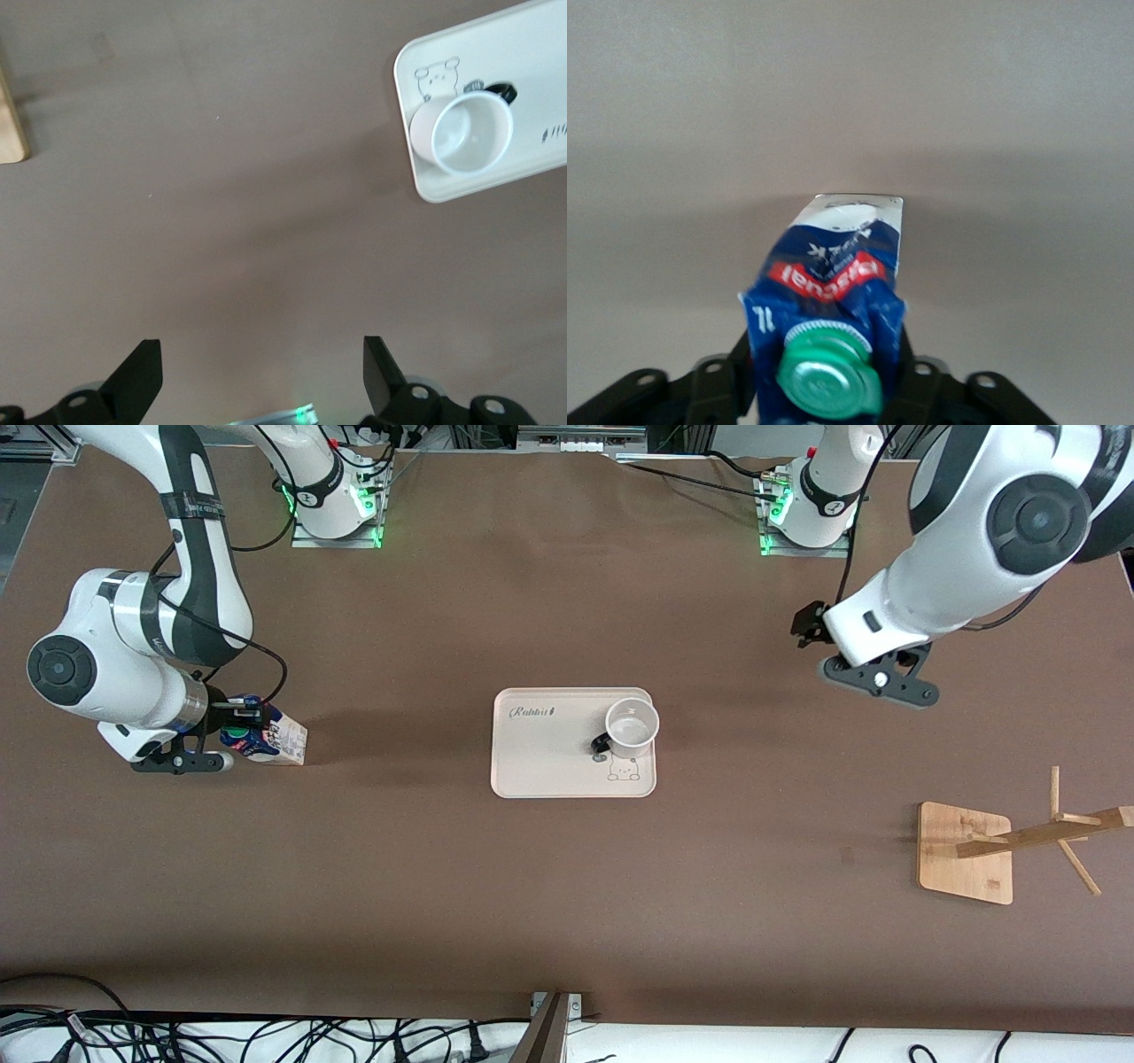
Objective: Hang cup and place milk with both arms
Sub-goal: 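Lower the carton onto the table while the left gripper reaches the mug, then release the carton while the left gripper grasps the mug rim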
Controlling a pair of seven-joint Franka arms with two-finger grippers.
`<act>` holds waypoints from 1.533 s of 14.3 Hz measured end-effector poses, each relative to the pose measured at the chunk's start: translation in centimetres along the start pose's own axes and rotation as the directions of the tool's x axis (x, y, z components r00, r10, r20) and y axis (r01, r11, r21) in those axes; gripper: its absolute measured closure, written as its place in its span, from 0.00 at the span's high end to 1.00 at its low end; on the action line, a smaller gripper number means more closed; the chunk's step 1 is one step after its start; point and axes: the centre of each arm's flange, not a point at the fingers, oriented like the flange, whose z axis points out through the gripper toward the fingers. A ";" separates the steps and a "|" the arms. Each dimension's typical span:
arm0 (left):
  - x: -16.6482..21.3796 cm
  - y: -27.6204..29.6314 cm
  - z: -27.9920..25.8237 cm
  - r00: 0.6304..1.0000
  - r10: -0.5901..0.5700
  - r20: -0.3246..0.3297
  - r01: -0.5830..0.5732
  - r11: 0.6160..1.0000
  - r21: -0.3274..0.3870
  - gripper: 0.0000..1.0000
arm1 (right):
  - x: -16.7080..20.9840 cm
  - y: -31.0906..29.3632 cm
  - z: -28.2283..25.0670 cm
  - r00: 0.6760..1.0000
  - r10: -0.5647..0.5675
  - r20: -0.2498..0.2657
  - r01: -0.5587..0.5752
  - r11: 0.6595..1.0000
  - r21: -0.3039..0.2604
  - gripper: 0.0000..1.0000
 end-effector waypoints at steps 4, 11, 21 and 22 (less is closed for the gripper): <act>4.9 9.1 7.1 0.986 -0.156 -0.060 0.154 0.987 -0.035 1.00 | 0.0 -0.1 -0.2 1.000 -0.002 -0.003 0.002 1.000 0.002 1.00; 5.9 24.7 21.4 0.984 0.078 -0.161 -0.047 0.981 0.188 1.00 | -1.8 0.2 -4.1 1.000 -0.007 0.009 0.006 0.998 0.056 1.00; 4.2 29.6 29.0 0.962 0.248 -0.114 -0.199 0.923 0.330 0.48 | -4.3 3.3 -16.4 1.000 -0.001 -0.030 0.005 0.993 0.121 1.00; 4.2 29.6 29.0 0.962 0.248 -0.114 -0.198 0.923 0.330 0.40 | -4.5 3.4 -18.3 0.999 -0.006 -0.048 0.011 0.994 0.108 1.00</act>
